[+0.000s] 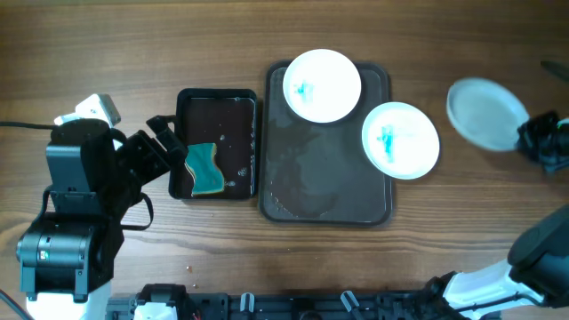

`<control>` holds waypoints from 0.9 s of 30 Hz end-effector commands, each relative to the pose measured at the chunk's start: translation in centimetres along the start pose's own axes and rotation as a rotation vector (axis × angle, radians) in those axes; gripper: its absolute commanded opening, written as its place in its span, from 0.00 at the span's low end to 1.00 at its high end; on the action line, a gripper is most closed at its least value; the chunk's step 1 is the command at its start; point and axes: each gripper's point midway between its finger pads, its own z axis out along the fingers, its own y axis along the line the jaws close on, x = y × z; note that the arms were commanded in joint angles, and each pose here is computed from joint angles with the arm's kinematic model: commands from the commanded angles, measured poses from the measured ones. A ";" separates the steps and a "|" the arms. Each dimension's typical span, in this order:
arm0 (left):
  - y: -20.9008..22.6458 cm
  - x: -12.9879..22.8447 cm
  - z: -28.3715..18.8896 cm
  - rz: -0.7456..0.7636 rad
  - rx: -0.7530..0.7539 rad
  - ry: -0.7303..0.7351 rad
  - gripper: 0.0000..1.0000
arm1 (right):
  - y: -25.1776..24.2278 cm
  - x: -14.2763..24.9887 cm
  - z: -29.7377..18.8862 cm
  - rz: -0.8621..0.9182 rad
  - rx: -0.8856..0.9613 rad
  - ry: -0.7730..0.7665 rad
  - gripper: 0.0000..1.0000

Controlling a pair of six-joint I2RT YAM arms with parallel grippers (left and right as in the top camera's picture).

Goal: Clean dirty plates on tray and stack at the side
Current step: 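Carry the plate right and set it on the table beside the tray, then drag the right-side stained plate to the lower tray position with the right gripper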

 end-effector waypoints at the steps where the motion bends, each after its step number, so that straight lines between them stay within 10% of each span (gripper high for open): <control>1: -0.6 -0.4 -0.4 0.007 0.022 -0.008 1.00 | -2.4 0.9 2.3 -0.019 0.109 -0.009 0.04; 8: -0.6 -0.4 -0.4 0.007 0.022 -0.008 1.00 | -4.2 1.3 4.0 0.015 0.159 -0.037 0.07; 12: -0.6 -0.4 -0.4 0.007 0.022 -0.008 1.00 | -2.6 2.4 4.0 -0.051 0.066 0.021 0.40; 19: -0.6 -0.4 -0.4 0.007 0.022 -0.008 1.00 | 3.2 6.0 0.7 -0.260 -0.183 0.085 0.45; 27: -0.6 -0.4 -0.4 0.007 0.022 -0.008 1.00 | 2.8 11.9 2.8 -0.411 0.025 0.152 0.50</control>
